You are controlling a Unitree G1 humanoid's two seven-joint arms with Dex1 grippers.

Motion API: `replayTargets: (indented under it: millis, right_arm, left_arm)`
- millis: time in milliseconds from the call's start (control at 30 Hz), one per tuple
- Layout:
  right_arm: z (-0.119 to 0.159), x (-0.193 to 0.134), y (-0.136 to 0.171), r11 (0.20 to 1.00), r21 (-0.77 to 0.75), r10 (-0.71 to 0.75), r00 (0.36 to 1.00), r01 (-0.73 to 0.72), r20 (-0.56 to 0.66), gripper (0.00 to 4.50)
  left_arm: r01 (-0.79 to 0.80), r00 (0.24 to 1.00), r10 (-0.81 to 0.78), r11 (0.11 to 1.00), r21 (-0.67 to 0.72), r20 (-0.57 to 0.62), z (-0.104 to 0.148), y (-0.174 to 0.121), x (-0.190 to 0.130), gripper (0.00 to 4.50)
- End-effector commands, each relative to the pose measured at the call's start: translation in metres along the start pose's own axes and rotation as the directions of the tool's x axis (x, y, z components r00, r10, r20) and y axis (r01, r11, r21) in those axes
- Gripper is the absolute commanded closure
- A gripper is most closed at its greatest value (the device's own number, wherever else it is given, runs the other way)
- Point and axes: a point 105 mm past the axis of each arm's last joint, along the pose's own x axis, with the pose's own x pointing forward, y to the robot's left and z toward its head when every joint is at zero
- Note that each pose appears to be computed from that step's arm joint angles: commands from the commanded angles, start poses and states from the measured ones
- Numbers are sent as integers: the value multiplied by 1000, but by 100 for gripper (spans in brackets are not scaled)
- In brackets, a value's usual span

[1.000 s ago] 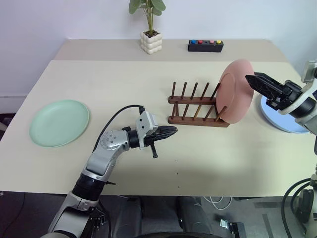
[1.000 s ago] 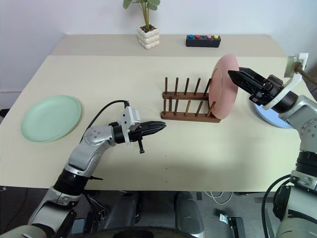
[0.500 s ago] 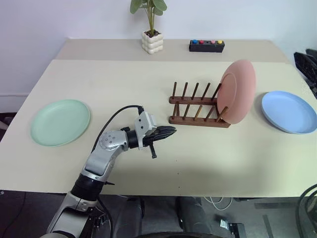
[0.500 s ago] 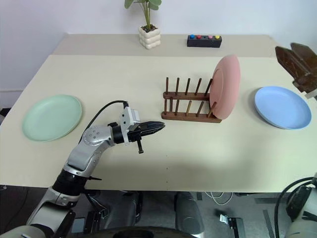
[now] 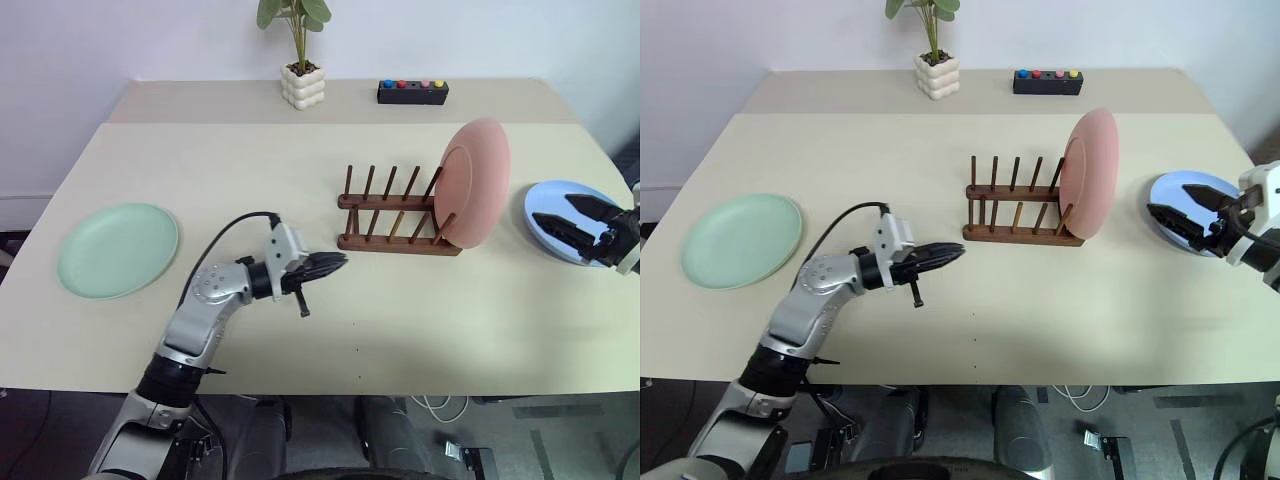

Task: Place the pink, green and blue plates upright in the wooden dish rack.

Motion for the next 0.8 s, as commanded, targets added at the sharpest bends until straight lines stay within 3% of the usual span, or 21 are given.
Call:
replayTargets:
  millis: [33,100,200,367,433,567,700,800]
  right_arm:
    - [14,-9,23,990,-62,131,991,-130,6,66]
    - [14,-19,40,972,-48,229,973,-229,-13,66]
    - [21,-27,58,947,-48,318,948,-319,-31,61]
    - [54,-23,103,867,-127,487,873,-482,8,61]
    - [61,-11,122,831,-166,542,840,-531,27,61]
    - [63,17,161,764,-211,633,771,-610,62,61]
    - [61,48,193,729,-251,674,732,-637,99,61]
    - [57,55,204,710,-251,696,711,-658,102,61]
  left_arm:
    - [-166,984,166,986,5,64,25,33,-33,433]
    - [-249,968,248,968,18,47,28,48,-58,433]
    - [-324,946,324,946,0,2,27,62,-87,344]
    - [-514,857,515,857,32,-37,32,89,-142,94]
    - [-640,755,646,764,82,-118,20,109,-168,5]
    - [-852,472,855,505,137,-216,0,144,-218,5]
    - [-972,197,950,222,81,-243,-3,161,-266,5]
    - [-985,97,955,132,107,-282,-8,162,-285,5]
